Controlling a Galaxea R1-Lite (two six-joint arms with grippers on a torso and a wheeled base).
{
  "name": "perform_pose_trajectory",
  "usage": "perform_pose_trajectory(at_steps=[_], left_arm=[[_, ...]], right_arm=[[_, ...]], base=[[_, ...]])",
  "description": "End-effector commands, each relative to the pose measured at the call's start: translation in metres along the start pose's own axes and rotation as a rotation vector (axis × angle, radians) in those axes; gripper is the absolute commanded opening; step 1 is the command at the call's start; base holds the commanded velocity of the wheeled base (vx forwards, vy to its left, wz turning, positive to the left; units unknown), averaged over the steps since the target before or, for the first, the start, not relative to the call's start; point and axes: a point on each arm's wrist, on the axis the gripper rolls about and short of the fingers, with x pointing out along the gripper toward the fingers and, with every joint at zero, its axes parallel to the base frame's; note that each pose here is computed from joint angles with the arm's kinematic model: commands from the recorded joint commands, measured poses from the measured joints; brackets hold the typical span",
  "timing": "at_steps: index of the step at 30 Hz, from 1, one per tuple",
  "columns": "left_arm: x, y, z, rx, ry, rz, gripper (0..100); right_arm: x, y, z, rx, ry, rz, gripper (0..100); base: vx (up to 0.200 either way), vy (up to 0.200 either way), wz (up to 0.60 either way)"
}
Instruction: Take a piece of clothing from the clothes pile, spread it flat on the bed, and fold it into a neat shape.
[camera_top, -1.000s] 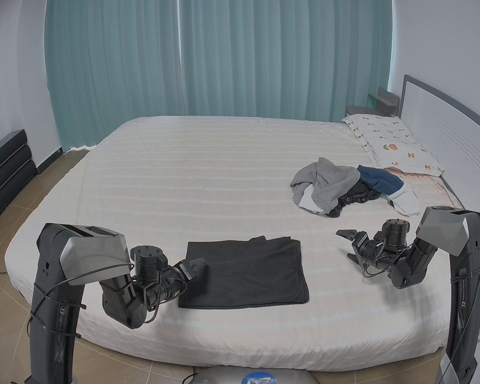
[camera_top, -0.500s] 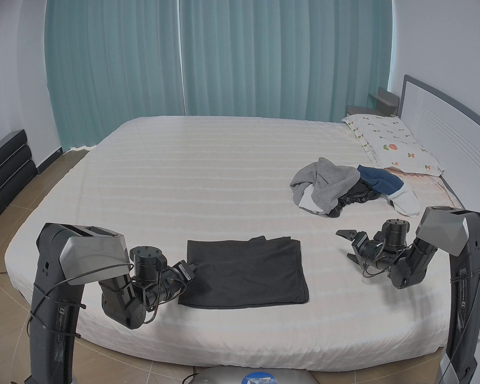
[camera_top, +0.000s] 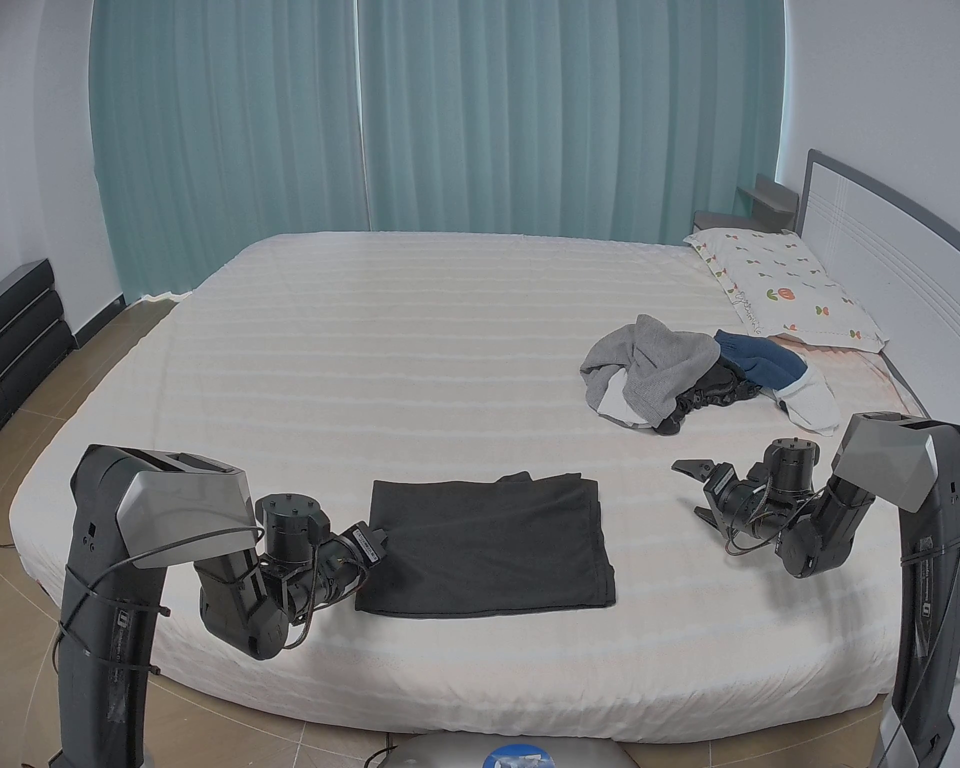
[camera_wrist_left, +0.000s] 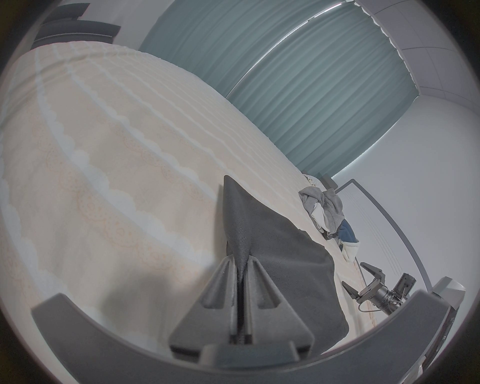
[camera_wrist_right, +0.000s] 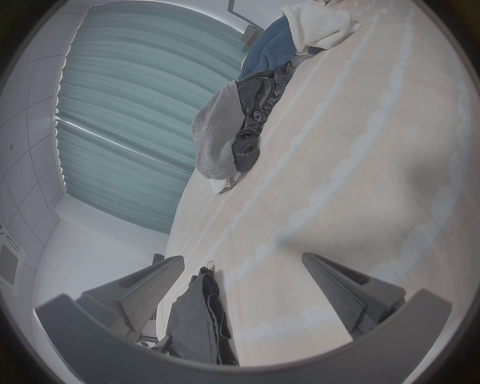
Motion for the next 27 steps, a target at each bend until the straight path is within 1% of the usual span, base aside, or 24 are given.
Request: perform_pose_trajectory(at_steps=[1, 10, 27], left_arm=[[0.0002, -0.0008, 0.0007, 0.0, -0.003, -0.004, 0], [-0.0008, -0.0009, 0.0007, -0.007, -0.002, -0.003, 0], [0.0, -0.0016, 0.0032, -0.009, -0.012, -0.006, 0]], right_arm=[[0.0003, -0.0004, -0.0004, 0.0, 0.001, 0.0, 100], [0.0001, -0.0007, -0.0007, 0.0, 0.002, -0.001, 100], [0.0005, 0.0008, -0.0018, -0.002, 0.001, -0.001, 100]], base=[[0.0, 0.0, 0.0], [0.0, 0.0, 0.0], [0.0, 0.2, 0.0]])
